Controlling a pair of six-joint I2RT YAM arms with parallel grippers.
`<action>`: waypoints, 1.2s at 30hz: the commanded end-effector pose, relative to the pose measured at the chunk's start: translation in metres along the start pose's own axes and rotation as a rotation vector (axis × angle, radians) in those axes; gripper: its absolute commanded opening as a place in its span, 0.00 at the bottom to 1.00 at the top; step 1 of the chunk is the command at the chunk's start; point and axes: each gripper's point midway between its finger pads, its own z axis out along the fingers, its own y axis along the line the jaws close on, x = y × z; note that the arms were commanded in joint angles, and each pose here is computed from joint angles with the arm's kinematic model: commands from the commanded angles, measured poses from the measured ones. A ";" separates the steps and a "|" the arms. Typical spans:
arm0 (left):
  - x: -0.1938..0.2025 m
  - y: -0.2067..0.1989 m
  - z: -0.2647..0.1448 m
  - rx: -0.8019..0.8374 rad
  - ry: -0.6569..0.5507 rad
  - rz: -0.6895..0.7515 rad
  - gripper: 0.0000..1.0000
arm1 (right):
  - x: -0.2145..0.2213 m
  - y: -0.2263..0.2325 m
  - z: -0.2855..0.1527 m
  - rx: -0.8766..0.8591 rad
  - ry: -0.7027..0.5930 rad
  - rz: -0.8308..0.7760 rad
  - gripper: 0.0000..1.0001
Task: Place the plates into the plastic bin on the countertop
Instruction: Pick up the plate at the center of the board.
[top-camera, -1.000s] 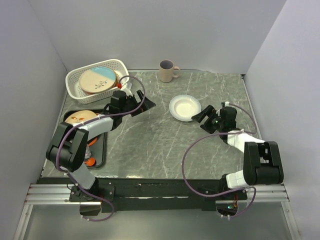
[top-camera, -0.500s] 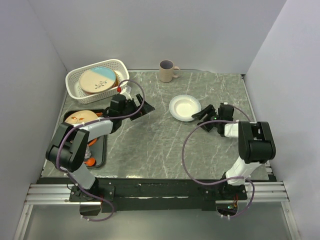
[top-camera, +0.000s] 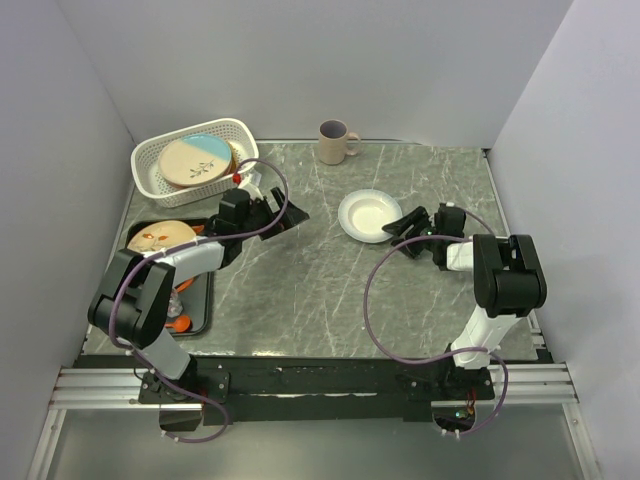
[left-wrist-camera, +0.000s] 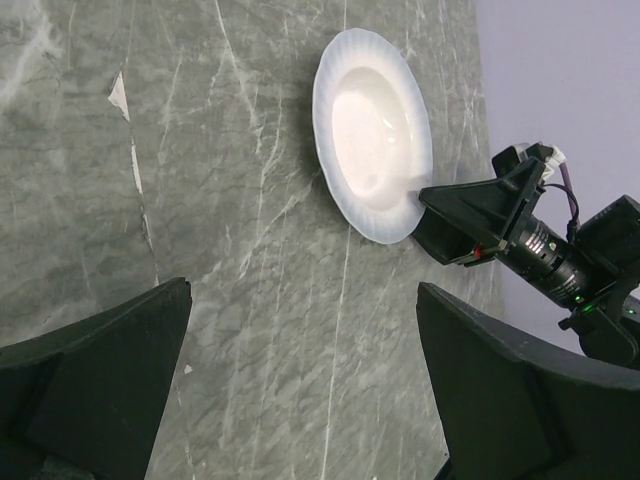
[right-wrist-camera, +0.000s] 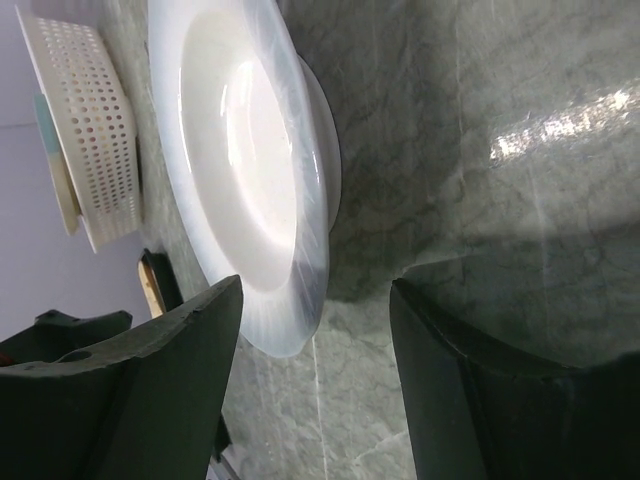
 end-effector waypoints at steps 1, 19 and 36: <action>-0.007 -0.014 -0.006 0.050 -0.039 0.016 0.99 | -0.015 0.001 0.004 0.025 -0.046 -0.026 0.66; -0.012 -0.022 -0.019 0.062 -0.067 0.050 0.99 | -0.011 0.015 0.031 0.013 -0.009 -0.042 0.50; -0.007 -0.023 -0.017 0.097 -0.053 0.046 0.99 | -0.002 0.024 0.015 -0.014 -0.017 -0.087 0.00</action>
